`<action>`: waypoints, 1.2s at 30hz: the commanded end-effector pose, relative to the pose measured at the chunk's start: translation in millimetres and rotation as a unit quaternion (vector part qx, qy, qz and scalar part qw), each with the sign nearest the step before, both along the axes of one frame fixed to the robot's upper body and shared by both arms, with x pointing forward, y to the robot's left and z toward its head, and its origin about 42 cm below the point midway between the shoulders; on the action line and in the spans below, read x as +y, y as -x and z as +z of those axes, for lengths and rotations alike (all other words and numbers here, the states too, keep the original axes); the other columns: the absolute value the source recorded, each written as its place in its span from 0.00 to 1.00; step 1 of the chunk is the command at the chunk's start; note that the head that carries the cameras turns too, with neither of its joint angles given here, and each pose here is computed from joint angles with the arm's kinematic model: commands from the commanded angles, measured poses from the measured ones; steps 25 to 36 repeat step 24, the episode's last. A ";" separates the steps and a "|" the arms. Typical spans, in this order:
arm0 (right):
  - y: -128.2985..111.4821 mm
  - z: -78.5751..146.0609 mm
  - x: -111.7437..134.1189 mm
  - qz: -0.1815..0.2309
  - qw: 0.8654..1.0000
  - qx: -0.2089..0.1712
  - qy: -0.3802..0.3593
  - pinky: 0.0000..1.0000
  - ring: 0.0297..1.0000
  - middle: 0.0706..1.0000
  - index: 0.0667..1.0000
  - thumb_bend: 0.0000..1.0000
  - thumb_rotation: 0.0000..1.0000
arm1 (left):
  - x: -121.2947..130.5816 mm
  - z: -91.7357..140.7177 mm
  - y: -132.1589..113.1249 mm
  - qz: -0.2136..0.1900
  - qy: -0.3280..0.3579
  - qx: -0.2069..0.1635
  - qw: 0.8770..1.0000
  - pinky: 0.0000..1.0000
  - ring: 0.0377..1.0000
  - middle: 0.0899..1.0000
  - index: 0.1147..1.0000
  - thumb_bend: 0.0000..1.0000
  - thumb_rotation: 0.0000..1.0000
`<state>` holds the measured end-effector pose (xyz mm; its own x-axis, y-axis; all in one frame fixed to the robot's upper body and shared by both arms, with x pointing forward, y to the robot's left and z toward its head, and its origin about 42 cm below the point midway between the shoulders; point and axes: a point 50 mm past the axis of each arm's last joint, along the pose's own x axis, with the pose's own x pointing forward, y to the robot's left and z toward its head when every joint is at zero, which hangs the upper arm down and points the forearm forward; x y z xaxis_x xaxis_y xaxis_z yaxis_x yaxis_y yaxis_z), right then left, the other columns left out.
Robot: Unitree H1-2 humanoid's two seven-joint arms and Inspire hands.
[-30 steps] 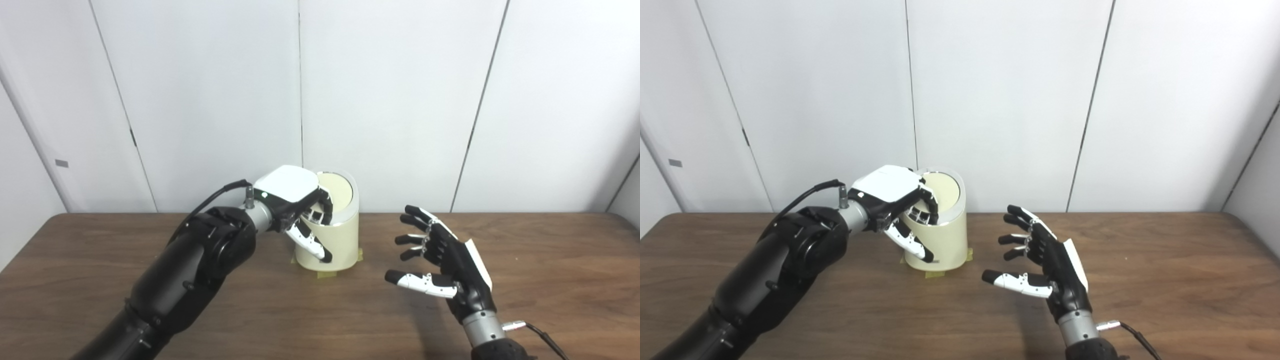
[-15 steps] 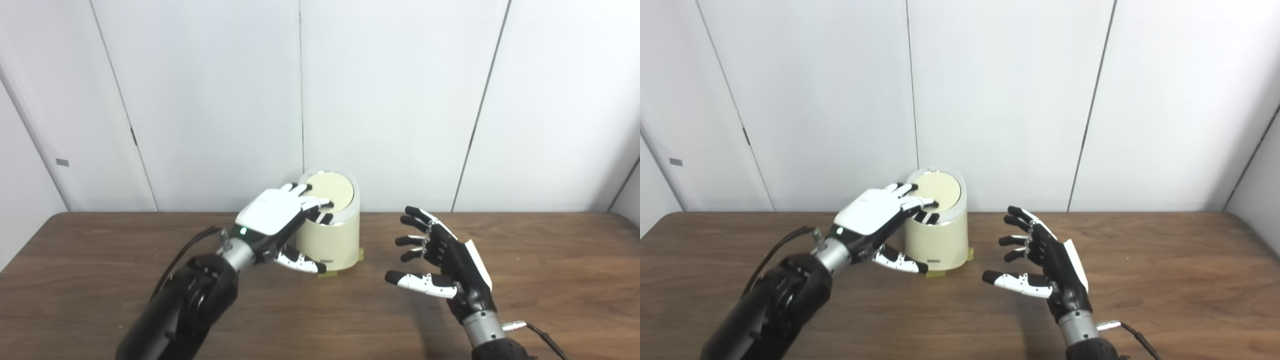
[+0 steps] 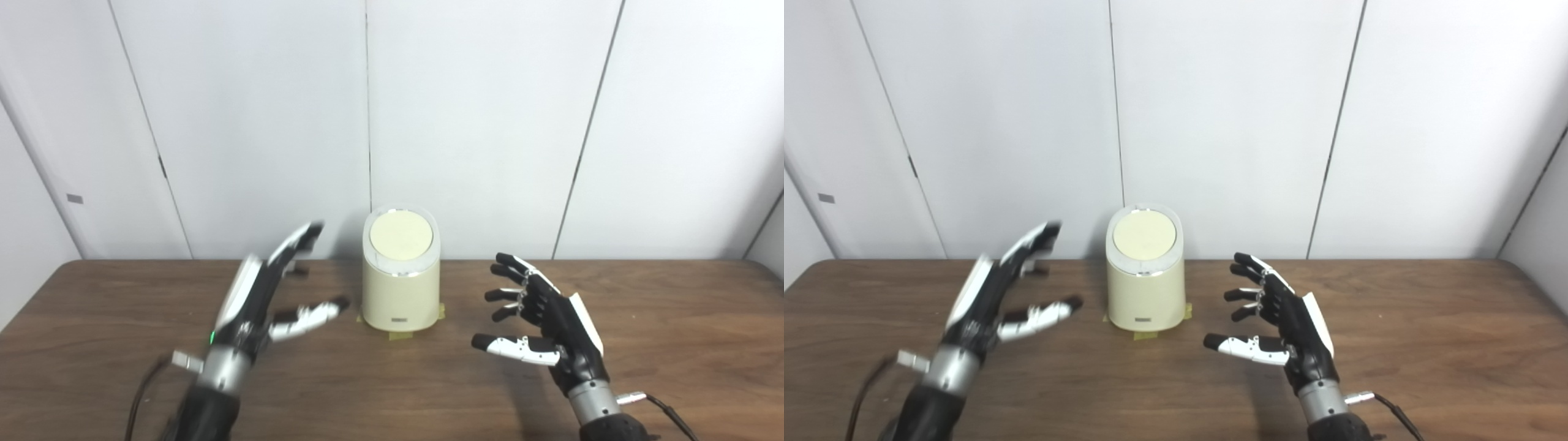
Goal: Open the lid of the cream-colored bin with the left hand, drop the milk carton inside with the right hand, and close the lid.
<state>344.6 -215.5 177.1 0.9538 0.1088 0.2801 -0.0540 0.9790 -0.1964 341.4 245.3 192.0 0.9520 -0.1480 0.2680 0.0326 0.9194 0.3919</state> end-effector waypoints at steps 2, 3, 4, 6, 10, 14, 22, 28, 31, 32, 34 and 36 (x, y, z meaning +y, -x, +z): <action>-5.4 18.4 1.2 0.008 0.999 -0.050 0.000 0.47 0.64 0.79 0.81 0.75 0.15 | 15.9 10.2 6.1 -0.002 0.054 -0.037 0.998 0.61 0.70 0.75 0.82 0.71 0.28; -5.1 18.1 0.7 0.009 0.999 -0.050 0.001 0.47 0.64 0.79 0.81 0.75 0.15 | 20.0 3.6 9.9 -0.003 0.065 -0.031 0.997 0.58 0.66 0.72 0.80 0.70 0.27; -5.0 17.9 0.3 0.010 0.999 -0.050 0.002 0.47 0.64 0.79 0.81 0.75 0.15 | 23.3 -1.7 12.9 -0.004 0.075 -0.027 0.997 0.56 0.63 0.70 0.79 0.68 0.25; -4.6 17.7 -0.2 0.012 0.999 -0.051 0.003 0.46 0.64 0.79 0.81 0.75 0.15 | 28.0 -12.2 18.7 -0.003 0.088 -0.018 0.996 0.52 0.60 0.68 0.77 0.67 0.23; -4.2 15.9 -0.1 0.010 0.999 -0.050 0.005 0.46 0.62 0.78 0.79 0.75 0.12 | 31.6 -19.0 21.0 0.000 0.092 -0.010 0.996 0.50 0.61 0.68 0.74 0.70 0.24; -4.3 15.7 0.0 0.013 0.999 -0.049 0.004 0.47 0.63 0.78 0.80 0.75 0.13 | 33.3 -18.7 20.5 -0.004 0.111 -0.007 0.994 0.51 0.64 0.69 0.75 0.71 0.25; -4.0 15.4 0.0 0.014 0.999 -0.047 0.005 0.49 0.64 0.78 0.80 0.74 0.13 | 35.3 -16.1 17.7 0.000 0.097 -0.007 0.995 0.54 0.67 0.72 0.76 0.69 0.23; -3.6 15.6 0.4 0.014 0.999 -0.049 0.008 0.49 0.64 0.78 0.80 0.74 0.12 | 35.4 -15.7 17.7 -0.001 0.094 -0.008 0.995 0.56 0.68 0.74 0.77 0.71 0.25; -3.6 15.6 0.4 0.014 0.999 -0.049 0.008 0.49 0.64 0.78 0.80 0.74 0.12 | 35.4 -15.7 17.7 -0.001 0.094 -0.008 0.995 0.56 0.68 0.74 0.77 0.71 0.25; -3.6 15.6 0.4 0.014 0.999 -0.049 0.008 0.49 0.64 0.78 0.80 0.74 0.12 | 35.4 -15.7 17.7 -0.001 0.094 -0.008 0.995 0.56 0.68 0.74 0.77 0.71 0.25; -3.6 15.6 0.4 0.014 0.999 -0.049 0.008 0.49 0.64 0.78 0.80 0.74 0.12 | 35.4 -15.7 17.7 -0.001 0.094 -0.008 0.995 0.56 0.68 0.74 0.77 0.71 0.25; -3.6 15.6 0.4 0.014 0.999 -0.049 0.008 0.49 0.64 0.78 0.80 0.74 0.12 | 35.4 -15.7 17.7 -0.001 0.094 -0.008 0.995 0.56 0.68 0.74 0.77 0.71 0.25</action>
